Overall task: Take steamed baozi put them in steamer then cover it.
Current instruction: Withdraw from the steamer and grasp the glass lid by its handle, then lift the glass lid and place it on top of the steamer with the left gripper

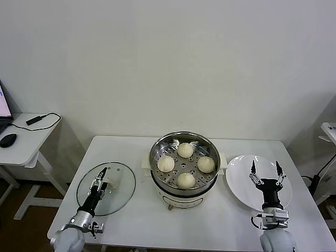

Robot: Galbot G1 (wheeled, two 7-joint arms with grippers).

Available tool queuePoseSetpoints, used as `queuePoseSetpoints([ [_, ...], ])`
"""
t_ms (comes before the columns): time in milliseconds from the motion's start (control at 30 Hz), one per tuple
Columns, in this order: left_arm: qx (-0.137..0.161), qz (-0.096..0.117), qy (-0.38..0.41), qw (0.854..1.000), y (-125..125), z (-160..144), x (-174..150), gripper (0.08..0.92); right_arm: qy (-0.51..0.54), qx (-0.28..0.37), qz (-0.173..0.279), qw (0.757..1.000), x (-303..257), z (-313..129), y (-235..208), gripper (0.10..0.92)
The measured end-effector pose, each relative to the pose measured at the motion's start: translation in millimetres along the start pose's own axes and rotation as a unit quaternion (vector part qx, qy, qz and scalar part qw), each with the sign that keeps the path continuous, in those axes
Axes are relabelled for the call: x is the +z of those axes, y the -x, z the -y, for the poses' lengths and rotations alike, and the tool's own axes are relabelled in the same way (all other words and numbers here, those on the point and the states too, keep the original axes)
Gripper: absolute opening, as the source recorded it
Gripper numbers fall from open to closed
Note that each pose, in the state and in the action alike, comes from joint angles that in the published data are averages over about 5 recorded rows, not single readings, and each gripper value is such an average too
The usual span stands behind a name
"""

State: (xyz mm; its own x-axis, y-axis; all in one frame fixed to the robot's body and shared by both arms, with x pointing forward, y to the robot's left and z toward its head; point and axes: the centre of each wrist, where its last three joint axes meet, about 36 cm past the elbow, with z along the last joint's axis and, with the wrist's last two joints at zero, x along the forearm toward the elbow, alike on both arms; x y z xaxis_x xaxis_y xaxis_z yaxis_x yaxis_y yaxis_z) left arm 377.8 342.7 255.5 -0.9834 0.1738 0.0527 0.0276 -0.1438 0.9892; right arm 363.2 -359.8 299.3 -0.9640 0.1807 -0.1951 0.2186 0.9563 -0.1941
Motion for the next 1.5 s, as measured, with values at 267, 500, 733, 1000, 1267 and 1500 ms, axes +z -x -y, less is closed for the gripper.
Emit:
queuePoseSetpoints([
  [267,0.011,-0.003,-0.010,1.000,7,2,0,0.706,-0.004,-0.001,0.002,1.000,0,0,1,0.823],
  [500,0.021,-0.008,-0.022,0.999,12,7,2,0.507,-0.007,-0.002,0.005,1.000,-1,-1,1,0.823],
  [733,0.028,-0.011,-0.040,0.999,15,12,1,0.308,-0.009,-0.002,0.007,1.000,-1,-1,-1,0.823],
  [1000,0.033,-0.009,-0.064,0.997,14,16,1,0.190,-0.009,-0.004,0.009,1.000,-1,-4,-5,0.823],
  [1267,0.020,-0.014,-0.113,0.993,8,2,-6,0.190,-0.011,-0.007,0.013,1.000,-3,-5,-5,0.823],
  [1500,-0.025,-0.033,-0.129,0.991,6,-44,-9,0.190,-0.013,-0.007,0.017,1.000,-6,-4,-2,0.823],
])
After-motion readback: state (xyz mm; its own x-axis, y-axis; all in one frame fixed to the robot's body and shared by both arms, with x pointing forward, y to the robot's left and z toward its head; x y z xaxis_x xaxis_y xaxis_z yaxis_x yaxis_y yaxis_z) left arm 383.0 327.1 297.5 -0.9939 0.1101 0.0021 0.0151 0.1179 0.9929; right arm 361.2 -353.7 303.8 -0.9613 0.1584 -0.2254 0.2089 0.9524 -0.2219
